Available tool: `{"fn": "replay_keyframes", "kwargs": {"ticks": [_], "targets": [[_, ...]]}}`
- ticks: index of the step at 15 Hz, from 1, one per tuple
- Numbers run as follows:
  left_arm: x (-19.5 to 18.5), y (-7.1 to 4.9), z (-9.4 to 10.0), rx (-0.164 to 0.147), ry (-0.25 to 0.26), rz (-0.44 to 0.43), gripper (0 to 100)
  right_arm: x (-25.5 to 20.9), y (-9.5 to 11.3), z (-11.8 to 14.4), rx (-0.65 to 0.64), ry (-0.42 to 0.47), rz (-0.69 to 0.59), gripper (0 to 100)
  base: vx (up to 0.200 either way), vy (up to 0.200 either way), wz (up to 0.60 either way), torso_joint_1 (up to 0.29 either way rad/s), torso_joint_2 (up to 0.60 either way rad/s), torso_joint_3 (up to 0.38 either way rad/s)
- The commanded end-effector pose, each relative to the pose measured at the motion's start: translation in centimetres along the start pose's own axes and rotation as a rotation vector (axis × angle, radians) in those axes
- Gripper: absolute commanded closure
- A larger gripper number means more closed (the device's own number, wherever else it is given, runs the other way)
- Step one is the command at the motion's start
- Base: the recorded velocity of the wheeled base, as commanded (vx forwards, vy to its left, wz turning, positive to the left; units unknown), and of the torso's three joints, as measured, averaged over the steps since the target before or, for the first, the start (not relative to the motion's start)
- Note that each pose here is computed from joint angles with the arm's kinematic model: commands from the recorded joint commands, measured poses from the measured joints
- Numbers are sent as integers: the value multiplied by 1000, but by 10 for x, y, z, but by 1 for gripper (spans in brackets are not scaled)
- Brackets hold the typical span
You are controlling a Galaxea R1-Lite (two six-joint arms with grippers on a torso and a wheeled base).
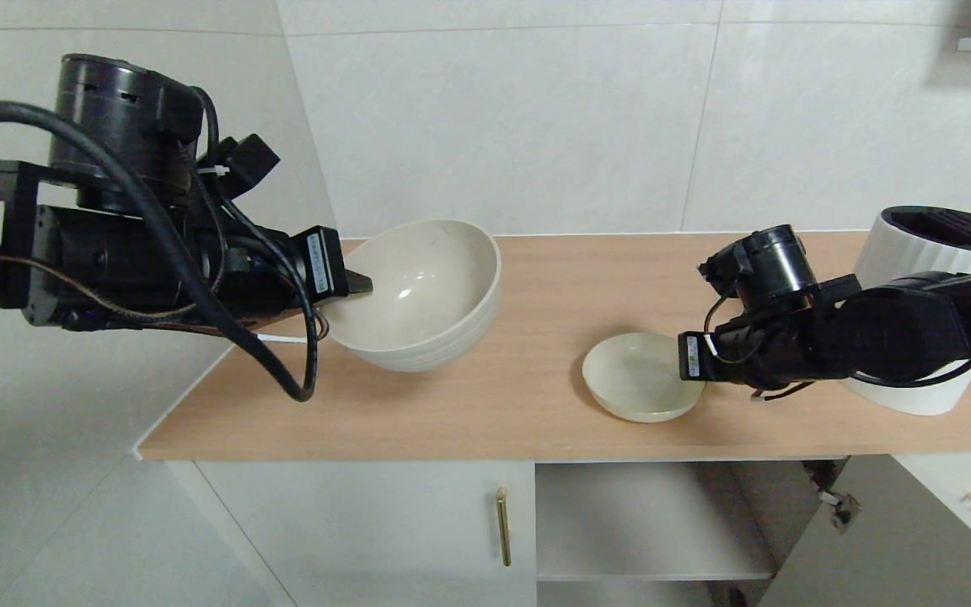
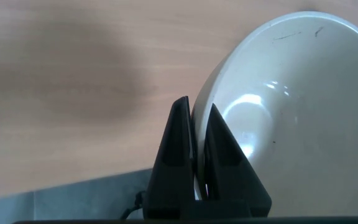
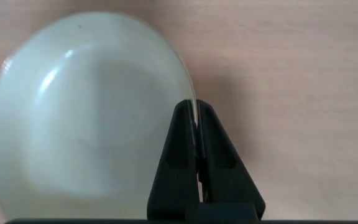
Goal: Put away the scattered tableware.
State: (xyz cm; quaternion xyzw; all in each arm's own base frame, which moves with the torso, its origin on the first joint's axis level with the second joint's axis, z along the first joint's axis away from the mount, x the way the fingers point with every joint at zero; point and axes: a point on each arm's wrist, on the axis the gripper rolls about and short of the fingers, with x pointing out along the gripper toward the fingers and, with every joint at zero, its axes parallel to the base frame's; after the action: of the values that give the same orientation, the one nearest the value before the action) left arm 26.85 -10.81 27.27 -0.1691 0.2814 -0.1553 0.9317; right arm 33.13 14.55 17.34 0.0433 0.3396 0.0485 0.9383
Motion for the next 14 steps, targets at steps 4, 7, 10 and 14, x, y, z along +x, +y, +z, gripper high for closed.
{"fn": "replay_keyframes", "kwargs": {"ticks": [4, 7, 10, 14], "targets": [[-53, -9, -25, 38, -14, -67, 100, -109, -5, 5, 31, -21, 105, 100, 0, 0, 0, 0, 0, 0], [-68, -2, -39, 36, -2, -61, 100, -131, -4, -21, 28, 16, 147, 100, 0, 0, 0, 0, 0, 0], [-73, 6, -55, 30, 34, -43, 100, -152, -1, -37, 8, 11, 188, 100, 0, 0, 0, 0, 0, 0], [-72, 7, -62, 22, 56, -42, 100, -149, -1, -61, 38, 54, 126, 100, -200, 0, 0, 6, 1, 5]]}}
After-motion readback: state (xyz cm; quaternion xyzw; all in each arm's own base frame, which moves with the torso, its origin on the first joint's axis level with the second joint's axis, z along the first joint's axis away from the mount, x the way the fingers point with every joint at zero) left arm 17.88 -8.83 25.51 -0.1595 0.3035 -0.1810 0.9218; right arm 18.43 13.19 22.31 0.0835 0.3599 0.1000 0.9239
